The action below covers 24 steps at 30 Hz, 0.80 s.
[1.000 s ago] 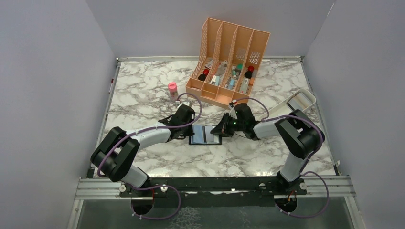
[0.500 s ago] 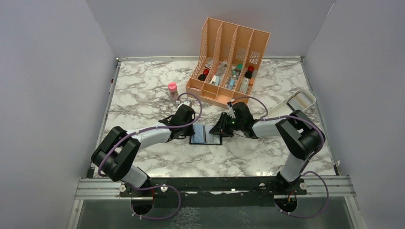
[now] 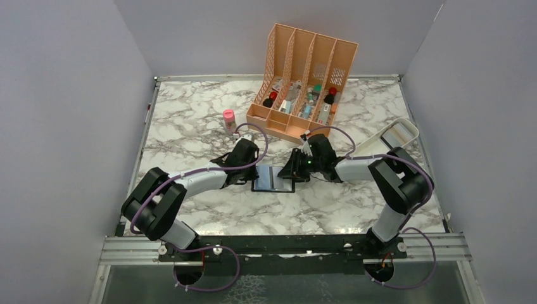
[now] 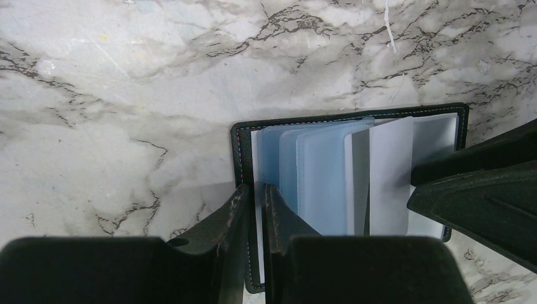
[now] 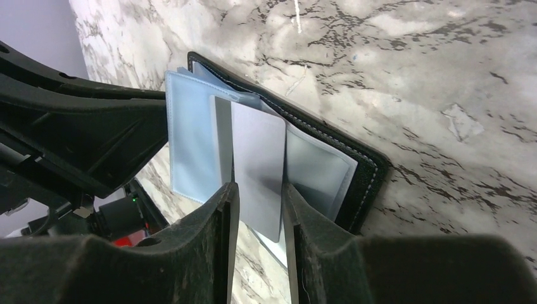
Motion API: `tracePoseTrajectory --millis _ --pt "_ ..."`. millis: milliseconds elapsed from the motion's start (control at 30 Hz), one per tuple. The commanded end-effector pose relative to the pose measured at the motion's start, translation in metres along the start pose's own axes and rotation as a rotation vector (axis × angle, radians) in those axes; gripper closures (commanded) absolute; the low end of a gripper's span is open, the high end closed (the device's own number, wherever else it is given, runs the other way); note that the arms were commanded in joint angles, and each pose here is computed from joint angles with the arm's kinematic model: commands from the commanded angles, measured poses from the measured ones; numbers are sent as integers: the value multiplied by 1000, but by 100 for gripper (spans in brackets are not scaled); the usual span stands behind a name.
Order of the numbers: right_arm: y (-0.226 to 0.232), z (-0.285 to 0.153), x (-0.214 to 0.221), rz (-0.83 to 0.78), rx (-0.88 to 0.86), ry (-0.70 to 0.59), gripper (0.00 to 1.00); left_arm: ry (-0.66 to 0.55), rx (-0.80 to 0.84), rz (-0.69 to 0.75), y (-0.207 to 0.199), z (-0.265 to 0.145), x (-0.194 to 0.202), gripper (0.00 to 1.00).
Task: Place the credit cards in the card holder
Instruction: Insert the credit card into the card holder.
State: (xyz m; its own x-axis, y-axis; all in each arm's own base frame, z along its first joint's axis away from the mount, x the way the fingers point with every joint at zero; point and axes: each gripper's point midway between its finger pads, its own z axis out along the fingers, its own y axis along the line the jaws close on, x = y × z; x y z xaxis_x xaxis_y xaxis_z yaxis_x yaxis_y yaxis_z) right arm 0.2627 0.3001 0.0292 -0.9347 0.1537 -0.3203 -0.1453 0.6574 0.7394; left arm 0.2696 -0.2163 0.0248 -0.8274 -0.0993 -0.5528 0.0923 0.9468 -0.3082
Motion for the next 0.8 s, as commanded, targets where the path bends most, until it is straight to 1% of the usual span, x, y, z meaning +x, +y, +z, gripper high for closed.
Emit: tracePoseTrajectory --millis 0,533,767 --pt "-7 9 15 13 21 62 63 113 -22 -4 11 3 31 83" --pt "18 24 18 18 -42 83 62 115 -5 -17 6 3 30 83" --pt "32 20 15 13 -107 50 62 117 5 -18 3 3 31 83"
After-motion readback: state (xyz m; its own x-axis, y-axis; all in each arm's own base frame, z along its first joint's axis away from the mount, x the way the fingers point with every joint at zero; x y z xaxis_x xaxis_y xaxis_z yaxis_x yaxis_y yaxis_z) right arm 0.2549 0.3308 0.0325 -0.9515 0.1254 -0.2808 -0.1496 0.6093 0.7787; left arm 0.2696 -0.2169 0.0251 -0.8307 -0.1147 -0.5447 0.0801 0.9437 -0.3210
